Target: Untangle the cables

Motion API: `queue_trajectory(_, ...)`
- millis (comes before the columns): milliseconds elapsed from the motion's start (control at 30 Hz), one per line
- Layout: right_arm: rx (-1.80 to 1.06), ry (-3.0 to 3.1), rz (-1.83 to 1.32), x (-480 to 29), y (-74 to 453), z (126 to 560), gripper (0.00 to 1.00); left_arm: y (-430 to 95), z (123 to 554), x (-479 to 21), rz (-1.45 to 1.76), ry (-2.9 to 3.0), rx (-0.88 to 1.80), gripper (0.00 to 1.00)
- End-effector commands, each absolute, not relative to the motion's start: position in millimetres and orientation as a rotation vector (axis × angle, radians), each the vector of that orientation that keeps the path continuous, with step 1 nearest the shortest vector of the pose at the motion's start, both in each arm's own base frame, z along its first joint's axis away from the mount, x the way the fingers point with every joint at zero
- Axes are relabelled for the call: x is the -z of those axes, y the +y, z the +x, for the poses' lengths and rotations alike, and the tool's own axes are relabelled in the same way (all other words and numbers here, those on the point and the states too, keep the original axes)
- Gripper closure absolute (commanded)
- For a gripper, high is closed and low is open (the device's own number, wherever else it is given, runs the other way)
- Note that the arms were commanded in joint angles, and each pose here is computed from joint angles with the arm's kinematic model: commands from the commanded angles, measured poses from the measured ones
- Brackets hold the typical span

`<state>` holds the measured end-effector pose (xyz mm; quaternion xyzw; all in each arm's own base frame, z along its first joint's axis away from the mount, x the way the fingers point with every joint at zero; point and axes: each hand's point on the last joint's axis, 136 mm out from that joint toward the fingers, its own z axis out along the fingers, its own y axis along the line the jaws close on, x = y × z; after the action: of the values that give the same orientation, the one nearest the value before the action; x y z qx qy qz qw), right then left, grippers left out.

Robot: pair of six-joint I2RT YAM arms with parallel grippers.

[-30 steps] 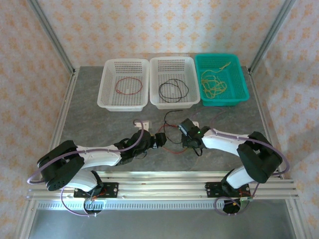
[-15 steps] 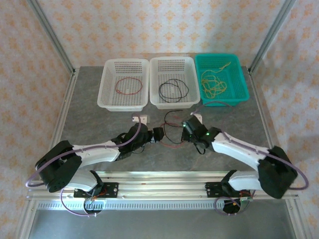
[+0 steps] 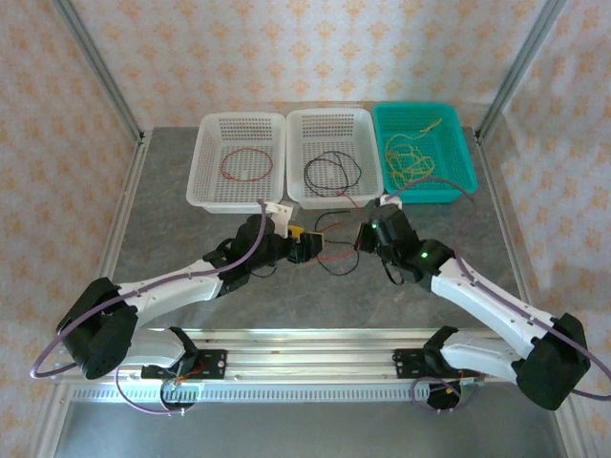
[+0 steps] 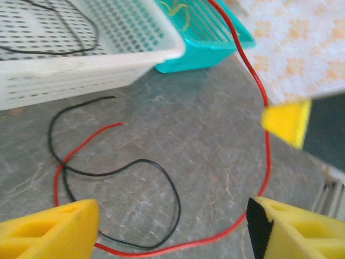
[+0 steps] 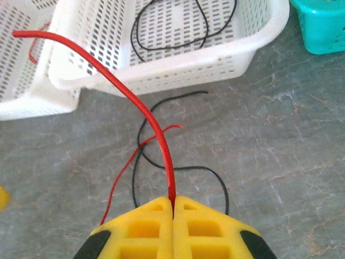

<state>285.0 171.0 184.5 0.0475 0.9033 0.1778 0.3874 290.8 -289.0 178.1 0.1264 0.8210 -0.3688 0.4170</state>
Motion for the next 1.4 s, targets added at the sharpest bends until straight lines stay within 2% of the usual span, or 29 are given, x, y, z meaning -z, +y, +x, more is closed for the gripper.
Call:
queue_trajectory(0, -0.533, 2.342, 0.110, -189, 175, 283, 1.00, -317, 272, -191, 0.555, 2.001, 0.981, 0.26)
queue_trajectory(267, -0.632, 2.359, 0.116, -194, 182, 283, 1.00, -354, 262, -169, 0.758, 2.058, 0.914, 0.26)
queue_trajectory(500, -0.646, 2.351, 0.122, -203, 180, 281, 1.00, -359, 267, -148, 0.780, 2.095, 0.843, 0.29)
queue_trajectory(867, -0.665, 2.353, 0.124, -206, 180, 280, 1.00, -366, 266, -137, 0.824, 2.107, 0.834, 0.62)
queue_trajectory(1033, -0.668, 2.348, 0.130, -207, 180, 281, 1.00, -368, 265, -138, 0.831, 2.102, 0.839, 0.83)
queue_trajectory(1367, -0.625, 2.322, 0.142, -211, 173, 286, 1.00, -366, 265, -145, 0.825, 2.092, 0.795, 1.00)
